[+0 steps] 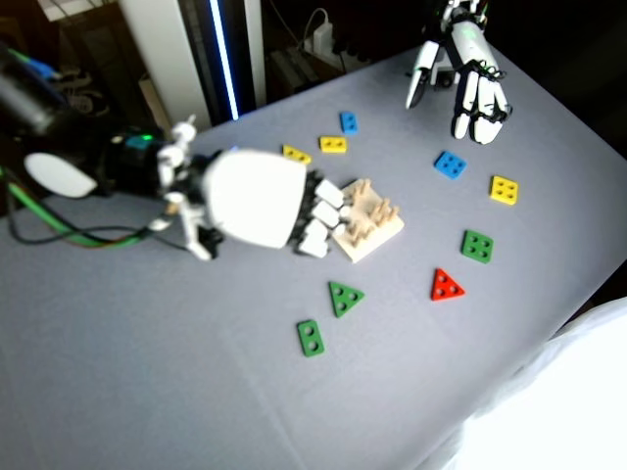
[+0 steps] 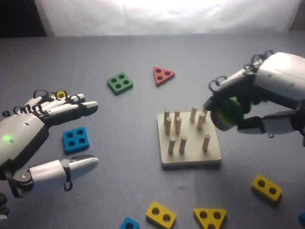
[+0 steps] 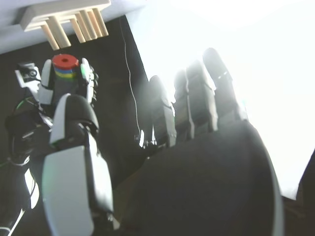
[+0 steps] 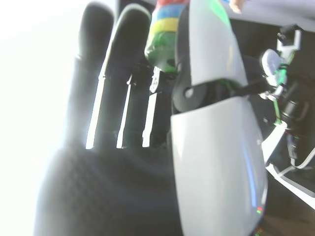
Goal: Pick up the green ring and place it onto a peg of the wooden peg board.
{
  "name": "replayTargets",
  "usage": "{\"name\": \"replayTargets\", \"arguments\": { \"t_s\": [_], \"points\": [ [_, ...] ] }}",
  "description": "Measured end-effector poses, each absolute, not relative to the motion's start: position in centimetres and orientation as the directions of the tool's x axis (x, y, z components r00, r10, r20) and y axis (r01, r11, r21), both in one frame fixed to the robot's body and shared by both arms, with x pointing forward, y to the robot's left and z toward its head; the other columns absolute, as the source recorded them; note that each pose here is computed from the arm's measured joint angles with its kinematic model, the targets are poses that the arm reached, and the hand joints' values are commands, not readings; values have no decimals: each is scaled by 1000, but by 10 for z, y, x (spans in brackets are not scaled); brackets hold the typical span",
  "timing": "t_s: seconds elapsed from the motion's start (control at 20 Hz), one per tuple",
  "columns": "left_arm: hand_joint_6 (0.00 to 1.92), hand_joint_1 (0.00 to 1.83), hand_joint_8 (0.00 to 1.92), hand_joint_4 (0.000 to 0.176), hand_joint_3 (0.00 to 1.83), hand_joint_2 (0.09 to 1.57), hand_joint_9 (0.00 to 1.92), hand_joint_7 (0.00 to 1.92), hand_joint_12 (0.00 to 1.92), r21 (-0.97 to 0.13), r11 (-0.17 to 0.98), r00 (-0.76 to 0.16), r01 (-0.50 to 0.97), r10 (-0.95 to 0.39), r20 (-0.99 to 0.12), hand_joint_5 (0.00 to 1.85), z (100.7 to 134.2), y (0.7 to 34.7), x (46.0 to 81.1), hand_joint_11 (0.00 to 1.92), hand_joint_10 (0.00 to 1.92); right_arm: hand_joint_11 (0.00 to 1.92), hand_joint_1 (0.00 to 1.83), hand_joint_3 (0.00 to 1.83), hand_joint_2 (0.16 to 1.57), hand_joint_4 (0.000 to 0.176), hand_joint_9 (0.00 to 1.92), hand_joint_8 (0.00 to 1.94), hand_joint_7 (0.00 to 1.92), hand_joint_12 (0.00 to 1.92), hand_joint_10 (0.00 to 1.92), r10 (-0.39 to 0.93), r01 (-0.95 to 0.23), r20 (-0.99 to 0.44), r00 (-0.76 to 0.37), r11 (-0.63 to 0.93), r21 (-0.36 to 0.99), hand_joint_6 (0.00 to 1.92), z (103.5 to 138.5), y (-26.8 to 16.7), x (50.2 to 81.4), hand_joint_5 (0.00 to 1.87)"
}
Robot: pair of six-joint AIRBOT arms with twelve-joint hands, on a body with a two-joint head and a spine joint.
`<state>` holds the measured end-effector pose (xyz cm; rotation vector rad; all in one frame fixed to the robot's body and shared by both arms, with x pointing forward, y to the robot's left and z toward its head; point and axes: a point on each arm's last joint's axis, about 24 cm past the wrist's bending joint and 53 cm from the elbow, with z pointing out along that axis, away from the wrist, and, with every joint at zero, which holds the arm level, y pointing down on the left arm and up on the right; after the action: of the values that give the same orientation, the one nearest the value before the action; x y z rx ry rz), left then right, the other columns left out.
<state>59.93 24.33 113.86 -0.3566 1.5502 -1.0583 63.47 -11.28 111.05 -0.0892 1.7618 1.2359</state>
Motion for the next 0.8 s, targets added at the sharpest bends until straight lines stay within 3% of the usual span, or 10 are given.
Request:
{"name": "replayTargets", "arguments": {
  "t_s": [0.15,0.25,0.3,0.35,0.45,0.55,0.65,0.7,0.75,0.8],
  "points": [
    [0,657,0,42,2,1067,240,292,649,-775,545,-287,320,-724,-627,481,1139,244,599,0,0,1086,1291,0,1021,0,1118,911,1168,1730,1346,380,-570,-743,-550,479,667,138,1111,-95,633,1343],
    [0,639,0,58,2,1077,217,272,603,-774,546,-285,321,-723,-629,454,1139,244,600,0,1,938,1282,0,992,0,1185,459,1339,1277,720,346,-576,-747,-567,482,660,337,1103,-85,633,1301],
    [0,639,0,58,2,1077,217,272,603,-772,547,-287,323,-721,-631,454,1139,244,600,0,1,938,1282,0,992,0,1185,459,1339,1277,720,330,-576,-749,-574,487,656,337,1098,-82,633,1301],
    [1,622,1,62,0,1082,217,270,605,-773,547,-286,322,-722,-630,454,1139,244,600,0,4,1004,1277,0,995,2,1298,376,1363,1014,341,326,-569,-740,-589,484,666,481,1094,-77,633,1245],
    [2,650,0,55,0,1075,225,269,665,-773,547,-288,322,-721,-631,461,1138,244,600,0,3,960,1271,0,1006,10,1343,487,1306,1154,282,310,-581,-748,-587,482,656,537,1093,-75,631,1218],
    [3,668,1,59,0,1073,224,269,678,-773,547,-290,320,-720,-630,465,1138,244,600,0,2,818,1254,0,1037,30,1197,716,1176,1417,559,305,-579,-744,-595,479,660,652,1093,-74,630,1164],
    [2,676,2,49,1,1076,219,264,654,-774,547,-291,319,-720,-630,471,1138,244,600,0,3,870,1255,0,1038,22,1047,809,1138,1738,1117,303,-579,-742,-598,478,661,588,1092,-74,630,1189],
    [2,676,2,49,1,1076,219,264,654,-774,547,-291,319,-720,-630,471,1138,244,600,0,3,870,1255,0,1038,22,1047,809,1138,1738,1117,302,-577,-741,-600,478,662,588,1092,-74,630,1189],
    [1,693,0,45,0,1075,210,265,618,-773,547,-291,319,-720,-630,471,1138,244,600,0,6,365,1247,2,1050,25,915,870,1103,1811,1162,301,-576,-740,-602,477,663,628,1091,-74,629,1164],
    [1,696,2,47,0,1073,208,270,606,-774,547,-291,319,-720,-630,473,1138,244,600,0,7,458,1246,1,1053,28,925,862,1103,1708,1089,300,-574,-737,-605,477,665,661,1091,-74,629,1150]
  ]
}}
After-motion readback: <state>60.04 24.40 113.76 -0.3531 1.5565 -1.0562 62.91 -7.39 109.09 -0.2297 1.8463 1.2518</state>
